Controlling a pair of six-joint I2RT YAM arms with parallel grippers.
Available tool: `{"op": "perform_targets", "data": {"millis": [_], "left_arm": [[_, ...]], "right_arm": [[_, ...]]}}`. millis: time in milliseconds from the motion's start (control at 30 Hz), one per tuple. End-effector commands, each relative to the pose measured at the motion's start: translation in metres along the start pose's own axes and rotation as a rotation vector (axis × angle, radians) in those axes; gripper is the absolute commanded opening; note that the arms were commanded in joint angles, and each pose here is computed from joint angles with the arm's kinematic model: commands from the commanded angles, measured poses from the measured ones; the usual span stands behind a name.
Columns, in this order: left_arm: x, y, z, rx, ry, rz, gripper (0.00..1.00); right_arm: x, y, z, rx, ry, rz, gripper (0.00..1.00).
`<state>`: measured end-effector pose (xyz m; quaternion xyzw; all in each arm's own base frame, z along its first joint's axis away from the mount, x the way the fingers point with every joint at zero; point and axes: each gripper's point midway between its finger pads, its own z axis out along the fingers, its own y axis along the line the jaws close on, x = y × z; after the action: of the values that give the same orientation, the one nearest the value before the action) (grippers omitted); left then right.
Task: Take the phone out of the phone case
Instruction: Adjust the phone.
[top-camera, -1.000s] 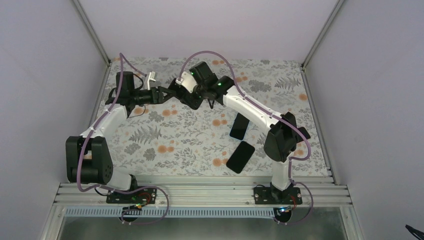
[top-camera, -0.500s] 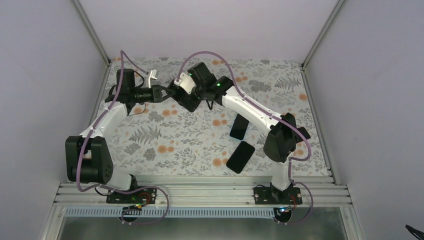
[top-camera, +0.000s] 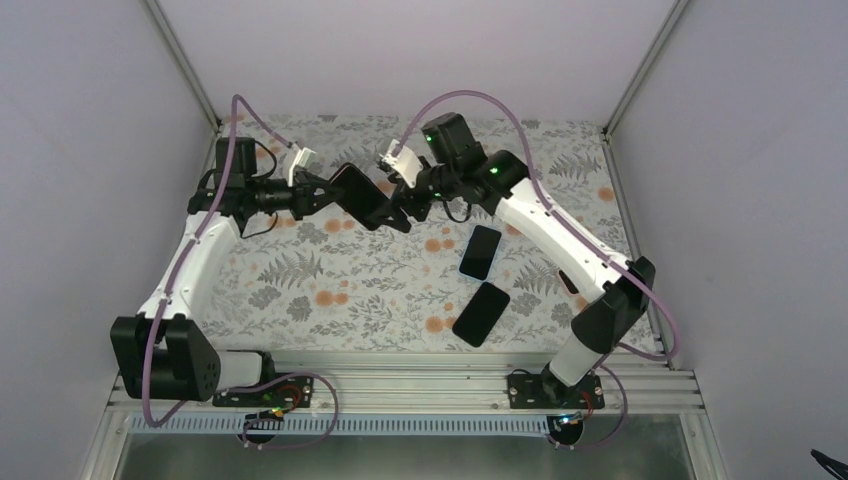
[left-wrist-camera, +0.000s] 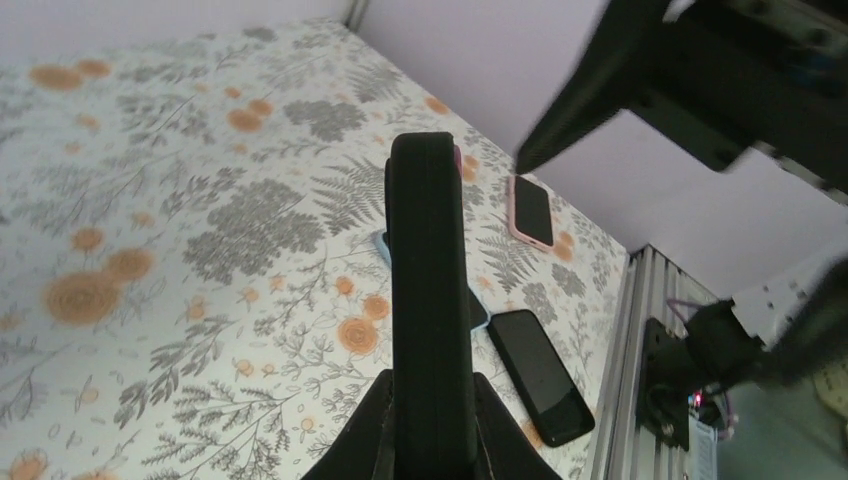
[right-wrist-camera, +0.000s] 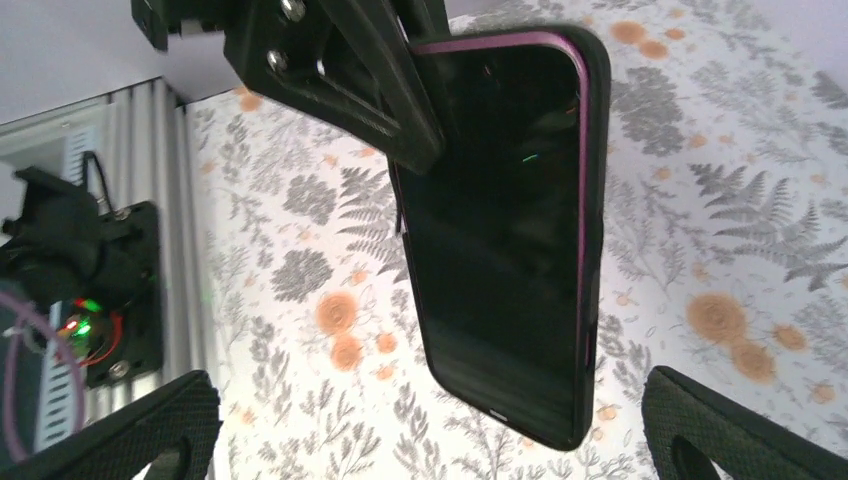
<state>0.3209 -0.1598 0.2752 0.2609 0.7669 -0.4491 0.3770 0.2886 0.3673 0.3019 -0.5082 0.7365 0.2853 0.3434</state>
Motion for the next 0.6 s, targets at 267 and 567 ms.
{"op": "perform_targets", "data": {"millis": [267,567], "left_arm": [[0.026,-0.084,-0.006,0.272,0.072,0.327,0.02],[0.055,-0.109,0.018,0.356,0.187,0.394,0.03]], "right_arm": [[0.062,0.039,-0.033,-0.218,0.058,0.033,0.97],[0.102,0.05,-0.024,-0.284,0.17,0.064,0.81]]}}
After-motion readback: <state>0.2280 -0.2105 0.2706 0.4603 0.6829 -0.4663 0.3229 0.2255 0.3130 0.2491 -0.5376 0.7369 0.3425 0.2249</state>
